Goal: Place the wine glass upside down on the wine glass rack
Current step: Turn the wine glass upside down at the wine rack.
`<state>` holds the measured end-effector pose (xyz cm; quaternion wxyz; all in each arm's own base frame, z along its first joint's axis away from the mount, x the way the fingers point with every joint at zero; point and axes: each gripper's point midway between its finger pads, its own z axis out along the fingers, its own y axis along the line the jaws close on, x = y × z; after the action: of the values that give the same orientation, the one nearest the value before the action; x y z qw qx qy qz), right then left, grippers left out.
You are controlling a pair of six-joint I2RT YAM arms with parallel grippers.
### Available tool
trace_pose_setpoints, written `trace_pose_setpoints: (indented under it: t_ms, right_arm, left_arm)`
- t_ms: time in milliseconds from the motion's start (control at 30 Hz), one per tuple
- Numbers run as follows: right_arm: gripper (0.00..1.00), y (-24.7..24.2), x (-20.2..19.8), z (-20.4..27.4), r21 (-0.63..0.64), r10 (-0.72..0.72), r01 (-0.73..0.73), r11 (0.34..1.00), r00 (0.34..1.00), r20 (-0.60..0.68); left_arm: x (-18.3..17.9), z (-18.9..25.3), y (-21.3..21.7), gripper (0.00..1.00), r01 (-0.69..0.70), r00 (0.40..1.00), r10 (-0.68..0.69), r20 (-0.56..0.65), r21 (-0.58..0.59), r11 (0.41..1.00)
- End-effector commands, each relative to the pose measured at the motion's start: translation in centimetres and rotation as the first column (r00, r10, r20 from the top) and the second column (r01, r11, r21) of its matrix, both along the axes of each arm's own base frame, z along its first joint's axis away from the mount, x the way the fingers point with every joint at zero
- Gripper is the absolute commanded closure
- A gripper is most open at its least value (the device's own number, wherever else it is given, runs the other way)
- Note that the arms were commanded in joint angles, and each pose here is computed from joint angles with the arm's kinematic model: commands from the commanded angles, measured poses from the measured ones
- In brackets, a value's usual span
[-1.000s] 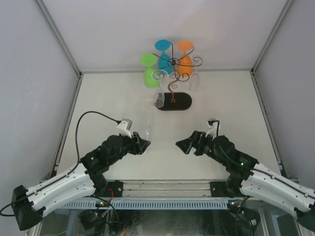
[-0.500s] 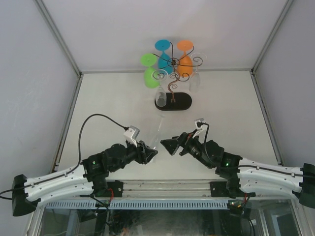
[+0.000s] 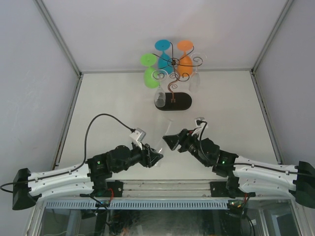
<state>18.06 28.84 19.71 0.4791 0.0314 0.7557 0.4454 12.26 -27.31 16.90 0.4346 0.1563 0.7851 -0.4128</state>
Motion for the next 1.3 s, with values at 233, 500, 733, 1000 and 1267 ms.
trace_pose_setpoints:
  t_ms: [233,500,733,1000,1267]
  right_arm:
    - [0.62,0.7,1.4,2.3,0.103,0.01,-0.007,0.995,0.999,-0.034]
    - [1.0,0.6,1.5,2.5,0.107,0.008,-0.005,0.994,1.0,-0.027]
    - [1.0,-0.3,1.7,2.4,0.051,-0.012,0.011,0.999,1.0,0.012]
    - [1.0,-1.7,1.0,2.6,-0.091,0.041,-0.029,0.995,0.989,0.139]
    - [1.0,-2.5,-0.6,4.0,-0.201,0.171,-0.116,0.973,0.943,0.286]
  left_arm:
    - [-1.3,4.7,-2.3,0.44,0.082,0.994,-0.074,0.079,-0.113,0.99]
    - [-1.7,5.0,-2.7,0.38,0.113,0.991,-0.103,0.085,-0.122,0.986]
    - [-2.2,6.9,-2.5,0.11,0.147,0.984,-0.128,0.125,-0.159,0.976]
    - [-0.3,8.4,1.1,0.08,0.037,0.974,-0.03,0.223,-0.028,0.999]
    - [2.3,10.5,5.1,0.08,-0.112,0.927,0.023,0.374,0.217,0.97]
